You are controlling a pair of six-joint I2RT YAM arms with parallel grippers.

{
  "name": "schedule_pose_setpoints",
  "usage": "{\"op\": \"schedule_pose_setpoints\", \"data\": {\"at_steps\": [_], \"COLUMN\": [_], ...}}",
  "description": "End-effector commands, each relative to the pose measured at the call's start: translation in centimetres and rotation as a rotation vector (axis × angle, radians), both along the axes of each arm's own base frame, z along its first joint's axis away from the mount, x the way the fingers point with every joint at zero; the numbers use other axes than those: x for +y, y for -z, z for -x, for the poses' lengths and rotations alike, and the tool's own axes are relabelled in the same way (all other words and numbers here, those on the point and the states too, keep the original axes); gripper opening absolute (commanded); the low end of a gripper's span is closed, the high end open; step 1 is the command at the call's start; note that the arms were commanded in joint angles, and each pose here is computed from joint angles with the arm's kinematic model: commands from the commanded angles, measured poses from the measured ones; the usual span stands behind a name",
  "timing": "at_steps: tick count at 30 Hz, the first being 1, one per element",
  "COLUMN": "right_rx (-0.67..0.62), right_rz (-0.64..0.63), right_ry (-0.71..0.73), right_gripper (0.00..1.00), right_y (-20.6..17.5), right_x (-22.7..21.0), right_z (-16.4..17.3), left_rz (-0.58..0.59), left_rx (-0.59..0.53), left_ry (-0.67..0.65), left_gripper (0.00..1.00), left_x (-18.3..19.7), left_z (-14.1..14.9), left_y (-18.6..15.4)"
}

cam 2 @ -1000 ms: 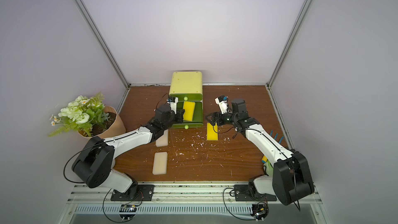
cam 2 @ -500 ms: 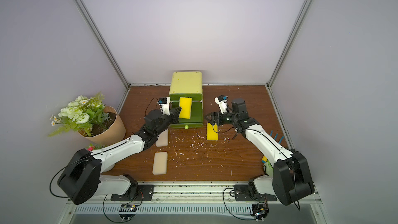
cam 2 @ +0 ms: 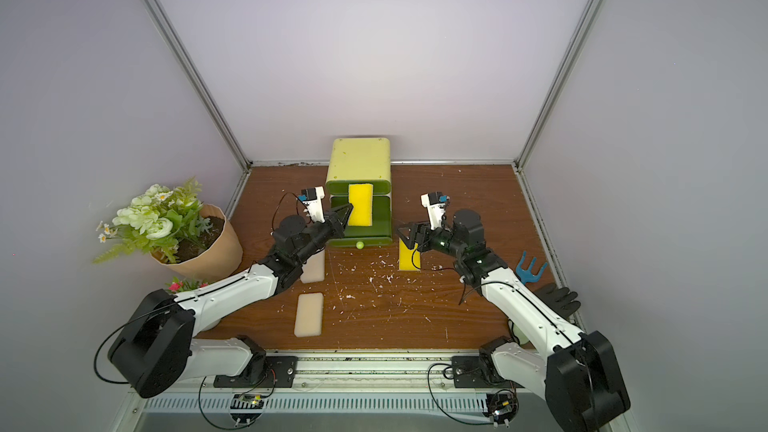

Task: Take the sponge out of the drawer
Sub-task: Pick up the sponge from the drawer.

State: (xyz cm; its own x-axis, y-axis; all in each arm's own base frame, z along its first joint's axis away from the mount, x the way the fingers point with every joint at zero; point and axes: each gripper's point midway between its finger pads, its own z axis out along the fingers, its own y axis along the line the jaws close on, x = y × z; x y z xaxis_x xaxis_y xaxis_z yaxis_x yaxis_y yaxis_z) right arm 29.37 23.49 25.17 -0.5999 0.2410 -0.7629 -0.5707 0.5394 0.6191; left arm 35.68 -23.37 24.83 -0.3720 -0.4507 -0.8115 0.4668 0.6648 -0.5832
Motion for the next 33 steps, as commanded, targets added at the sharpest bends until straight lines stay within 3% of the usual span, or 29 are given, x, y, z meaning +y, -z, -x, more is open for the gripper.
{"op": "schedule_pose_setpoints", "data": {"at_steps": [1,10,19,33], "right_rx": [-0.111,-0.109,-0.051,-0.043], "right_rz": [-0.143,-0.331,-0.339,-0.343], "right_ry": [0.077,0.159,0.122,0.054], "right_gripper": [0.72,0.64,0.62,0.51], "right_y": [-4.0,-4.3,-3.4,-3.6], "right_x": [0.3,0.8,4.3,9.1], "right_z": [0.3,1.5,1.3,0.3], "left_rz": [0.044,0.055,0.052,0.047], "left_rx": [-0.02,-0.017,-0.025,-0.032], "left_ry": [0.004,0.017,0.03,0.042], "left_gripper": [0.0,0.0,0.01,0.02], "left_x": [0.3,0.0,-0.5,-0.7], "left_z": [0.2,0.7,1.1,1.4], "left_y": [-1.0,-1.1,-1.3,-1.5]}}
